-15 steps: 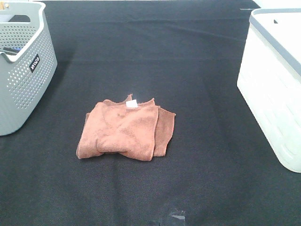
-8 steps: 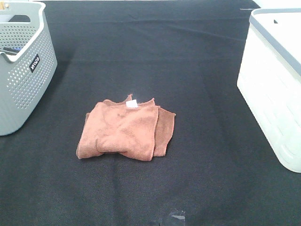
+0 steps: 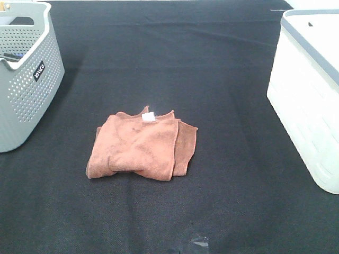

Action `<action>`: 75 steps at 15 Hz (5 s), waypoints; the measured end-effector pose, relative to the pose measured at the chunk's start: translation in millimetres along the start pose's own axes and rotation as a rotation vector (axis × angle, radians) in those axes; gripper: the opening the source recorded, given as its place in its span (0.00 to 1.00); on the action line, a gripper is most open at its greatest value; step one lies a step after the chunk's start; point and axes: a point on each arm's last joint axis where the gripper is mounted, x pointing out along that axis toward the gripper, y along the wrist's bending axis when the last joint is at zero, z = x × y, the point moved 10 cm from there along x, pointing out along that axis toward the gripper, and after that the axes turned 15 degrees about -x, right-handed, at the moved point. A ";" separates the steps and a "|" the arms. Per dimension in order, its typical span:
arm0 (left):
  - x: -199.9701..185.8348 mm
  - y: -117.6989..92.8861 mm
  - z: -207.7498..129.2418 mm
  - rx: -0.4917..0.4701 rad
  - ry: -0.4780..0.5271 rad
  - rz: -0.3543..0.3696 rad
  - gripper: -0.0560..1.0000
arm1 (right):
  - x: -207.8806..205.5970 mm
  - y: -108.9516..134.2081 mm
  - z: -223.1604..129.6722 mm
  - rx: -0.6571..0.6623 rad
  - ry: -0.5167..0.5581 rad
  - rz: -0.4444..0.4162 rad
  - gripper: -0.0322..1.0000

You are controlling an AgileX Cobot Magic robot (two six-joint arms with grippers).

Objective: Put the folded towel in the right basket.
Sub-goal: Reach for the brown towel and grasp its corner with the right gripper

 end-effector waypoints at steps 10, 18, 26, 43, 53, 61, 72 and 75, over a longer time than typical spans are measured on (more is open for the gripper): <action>0.0 0.0 0.0 0.000 0.000 0.000 0.99 | 0.0 0.0 0.0 0.000 0.000 0.000 0.97; 0.0 0.0 0.0 0.000 0.000 0.000 0.99 | 0.0 0.0 0.0 0.000 0.000 0.000 0.97; 0.0 0.0 0.0 0.000 0.000 0.000 0.99 | -2.3 -4.1 3.1 -0.019 -0.006 -0.019 0.97; 0.0 0.0 0.0 0.000 0.000 0.000 0.99 | 123.6 27.3 205.1 0.134 0.363 0.418 0.97; 0.0 0.0 0.0 0.000 0.000 0.000 0.99 | 236.7 173.9 173.9 0.086 0.491 0.683 0.96; 0.0 0.0 0.0 0.000 0.000 0.000 0.99 | 323.0 222.7 82.6 0.135 0.686 0.698 0.96; 0.0 0.0 0.0 0.000 0.000 0.000 0.99 | 342.8 240.2 46.4 0.179 0.766 0.732 0.95; 0.0 0.0 0.0 0.000 0.000 0.000 0.99 | 345.1 247.3 45.3 0.209 0.766 0.759 0.95</action>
